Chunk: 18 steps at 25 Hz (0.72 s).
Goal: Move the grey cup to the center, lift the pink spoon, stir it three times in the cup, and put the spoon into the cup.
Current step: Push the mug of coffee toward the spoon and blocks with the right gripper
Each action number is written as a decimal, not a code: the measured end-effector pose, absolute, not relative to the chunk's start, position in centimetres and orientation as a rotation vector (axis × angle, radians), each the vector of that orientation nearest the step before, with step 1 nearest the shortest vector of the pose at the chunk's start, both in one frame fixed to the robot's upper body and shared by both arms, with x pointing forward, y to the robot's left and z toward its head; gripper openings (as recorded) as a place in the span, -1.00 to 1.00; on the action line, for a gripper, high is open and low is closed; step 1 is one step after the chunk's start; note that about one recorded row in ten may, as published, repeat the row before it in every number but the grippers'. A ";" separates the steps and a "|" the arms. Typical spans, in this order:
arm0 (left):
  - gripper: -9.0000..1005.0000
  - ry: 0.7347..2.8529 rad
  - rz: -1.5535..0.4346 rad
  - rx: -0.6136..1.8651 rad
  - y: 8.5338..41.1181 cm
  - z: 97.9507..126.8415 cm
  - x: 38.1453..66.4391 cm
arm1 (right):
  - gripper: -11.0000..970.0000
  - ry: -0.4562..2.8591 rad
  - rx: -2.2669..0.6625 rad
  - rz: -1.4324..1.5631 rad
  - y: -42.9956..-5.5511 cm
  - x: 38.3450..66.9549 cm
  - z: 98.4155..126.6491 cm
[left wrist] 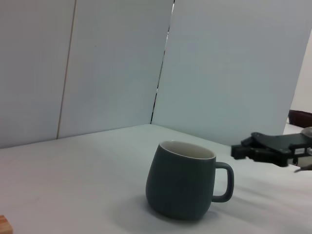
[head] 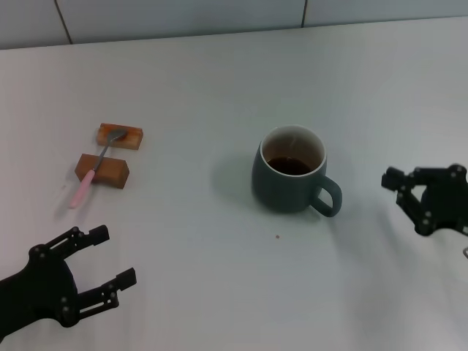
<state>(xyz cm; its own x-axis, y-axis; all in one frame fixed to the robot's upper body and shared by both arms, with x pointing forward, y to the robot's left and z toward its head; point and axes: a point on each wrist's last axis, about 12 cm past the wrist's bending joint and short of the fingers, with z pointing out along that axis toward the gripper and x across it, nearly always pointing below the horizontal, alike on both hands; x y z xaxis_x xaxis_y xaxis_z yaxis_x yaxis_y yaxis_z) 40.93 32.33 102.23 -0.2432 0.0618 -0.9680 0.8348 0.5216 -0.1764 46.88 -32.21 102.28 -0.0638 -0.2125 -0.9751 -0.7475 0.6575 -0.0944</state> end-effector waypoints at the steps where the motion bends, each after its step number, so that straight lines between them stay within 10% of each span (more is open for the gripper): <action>1: 0.68 1.668 -0.882 0.770 32.3 102.2 40.9 | -0.81 1.602 -0.799 0.503 -32.1 47.1 102.3; 18: 0.68 1.663 -0.867 0.760 32.5 102.4 41.4 | -0.85 1.468 -1.036 0.153 -28.3 50.8 100.8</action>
<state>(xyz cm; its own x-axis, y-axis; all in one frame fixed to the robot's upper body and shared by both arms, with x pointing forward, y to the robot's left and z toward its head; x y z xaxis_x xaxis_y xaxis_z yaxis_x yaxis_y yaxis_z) 41.42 32.50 102.45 -0.2347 0.0583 -0.9703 0.8289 0.5335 -0.1684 50.78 -28.32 100.76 0.1755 -0.4929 -0.8522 -0.6578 0.5853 -0.4740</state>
